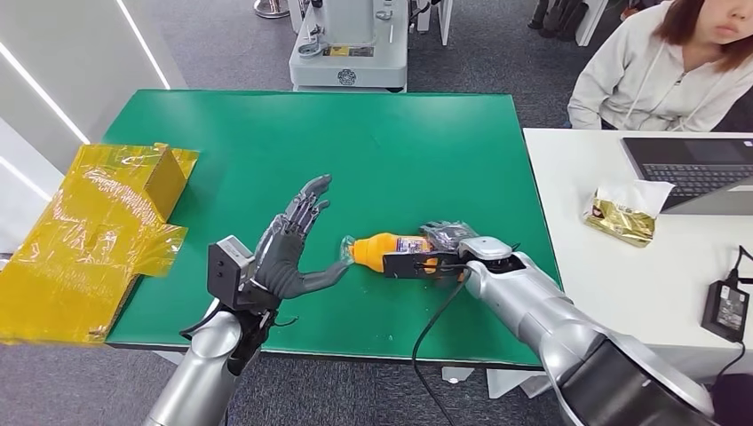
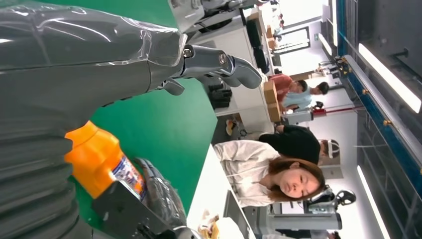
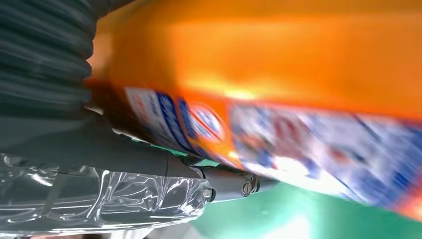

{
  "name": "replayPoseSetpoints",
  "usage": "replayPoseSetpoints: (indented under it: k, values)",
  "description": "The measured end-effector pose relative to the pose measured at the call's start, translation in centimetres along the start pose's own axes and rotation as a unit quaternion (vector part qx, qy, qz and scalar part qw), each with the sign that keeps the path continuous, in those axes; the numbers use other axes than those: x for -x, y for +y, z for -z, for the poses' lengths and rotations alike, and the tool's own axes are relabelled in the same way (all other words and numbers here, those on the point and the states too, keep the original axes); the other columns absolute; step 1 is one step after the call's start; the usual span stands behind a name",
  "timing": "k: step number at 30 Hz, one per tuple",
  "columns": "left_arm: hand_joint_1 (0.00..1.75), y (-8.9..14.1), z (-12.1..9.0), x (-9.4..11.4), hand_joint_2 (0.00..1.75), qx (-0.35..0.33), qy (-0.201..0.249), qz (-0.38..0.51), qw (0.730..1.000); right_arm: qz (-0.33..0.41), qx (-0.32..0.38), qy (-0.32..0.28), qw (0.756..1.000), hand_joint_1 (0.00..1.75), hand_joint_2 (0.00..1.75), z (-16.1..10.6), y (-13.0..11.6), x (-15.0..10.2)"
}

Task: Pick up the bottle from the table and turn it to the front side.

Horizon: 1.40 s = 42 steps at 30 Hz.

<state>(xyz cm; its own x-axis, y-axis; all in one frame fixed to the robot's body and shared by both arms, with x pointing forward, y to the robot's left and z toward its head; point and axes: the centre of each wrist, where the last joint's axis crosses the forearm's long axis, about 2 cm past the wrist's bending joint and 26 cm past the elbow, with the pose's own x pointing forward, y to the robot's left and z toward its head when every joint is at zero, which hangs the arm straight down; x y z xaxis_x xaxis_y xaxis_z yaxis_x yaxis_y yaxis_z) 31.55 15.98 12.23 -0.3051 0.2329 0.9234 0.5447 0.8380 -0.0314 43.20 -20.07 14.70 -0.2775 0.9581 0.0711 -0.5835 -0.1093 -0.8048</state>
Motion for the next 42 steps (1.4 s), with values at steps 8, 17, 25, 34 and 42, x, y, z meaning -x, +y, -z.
replayPoseSetpoints:
  k: [8,17,25,34,42]
  values:
    - [0.00,-0.3,-0.7,0.4,1.75,-0.007,0.009,0.001,1.000,0.002,0.000,0.004,1.000,1.75,1.75,-0.1,0.2,1.2]
    - [0.00,-0.2,-1.6,0.7,1.75,-0.022,0.016,0.003,1.000,0.074,0.029,-0.055,0.995,1.75,1.75,-0.2,0.8,1.7]
    - [0.00,-0.2,-3.4,0.7,1.75,-0.035,0.014,0.007,0.999,0.205,0.079,-0.130,0.967,1.75,1.75,-0.6,2.9,2.8]
    - [0.00,0.1,-4.4,0.3,1.75,-0.042,0.008,0.011,0.999,0.368,0.148,-0.232,0.888,1.75,1.75,-2.3,8.4,0.5]
    - [0.00,1.0,-4.9,0.1,1.75,-0.050,0.007,0.017,0.999,0.421,0.210,-0.283,0.836,1.75,1.75,-5.0,9.9,-1.9]
